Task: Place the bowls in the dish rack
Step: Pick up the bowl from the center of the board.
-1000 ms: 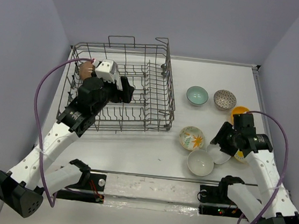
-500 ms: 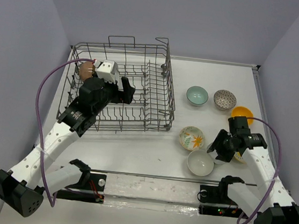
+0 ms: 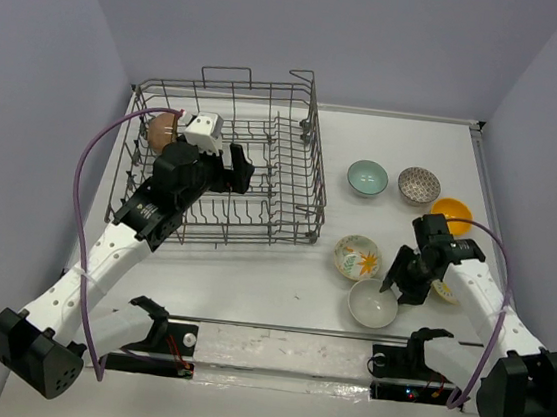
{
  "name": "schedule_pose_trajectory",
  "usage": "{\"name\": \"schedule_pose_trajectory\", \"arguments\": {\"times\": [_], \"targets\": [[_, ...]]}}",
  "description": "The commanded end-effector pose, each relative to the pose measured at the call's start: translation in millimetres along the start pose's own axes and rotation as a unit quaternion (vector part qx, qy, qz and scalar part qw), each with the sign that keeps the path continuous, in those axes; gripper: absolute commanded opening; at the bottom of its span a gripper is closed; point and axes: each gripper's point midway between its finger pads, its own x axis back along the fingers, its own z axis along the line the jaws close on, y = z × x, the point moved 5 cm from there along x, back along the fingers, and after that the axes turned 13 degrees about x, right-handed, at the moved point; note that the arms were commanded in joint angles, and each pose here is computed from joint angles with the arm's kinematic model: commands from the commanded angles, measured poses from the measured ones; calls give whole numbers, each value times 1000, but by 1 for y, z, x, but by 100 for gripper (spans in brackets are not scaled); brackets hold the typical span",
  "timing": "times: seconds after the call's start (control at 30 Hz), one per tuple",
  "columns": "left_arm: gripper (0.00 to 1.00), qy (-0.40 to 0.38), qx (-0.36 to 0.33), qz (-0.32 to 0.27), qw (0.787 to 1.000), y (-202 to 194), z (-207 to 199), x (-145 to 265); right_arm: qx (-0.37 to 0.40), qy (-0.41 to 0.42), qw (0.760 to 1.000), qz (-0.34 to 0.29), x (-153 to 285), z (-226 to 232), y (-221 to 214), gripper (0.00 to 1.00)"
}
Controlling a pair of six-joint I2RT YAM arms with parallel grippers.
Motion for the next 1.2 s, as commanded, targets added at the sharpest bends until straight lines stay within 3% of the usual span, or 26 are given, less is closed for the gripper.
{"name": "schedule_pose_trajectory", "arguments": {"times": [0.0, 0.2, 0.47, 0.83, 1.17], "targets": [[99, -18, 3, -12, 1000, 5, -6, -2, 18, -1, 1000, 16, -1, 3, -4, 55], [99, -19, 5, -13, 1000, 5, -7, -2, 22, -3, 999, 24, -4, 4, -5, 51], [99, -18, 5, -12, 1000, 5, -6, -2, 23, 5, 1000, 21, -6, 6, -3, 36], [99, -17, 5, -10, 1000, 4, -6, -4, 31, 15, 999, 21, -13, 9, -1, 23], [99, -15, 7, -8, 1000, 3, -5, -6, 35, 20, 999, 18, -19, 12, 1, 24]]}}
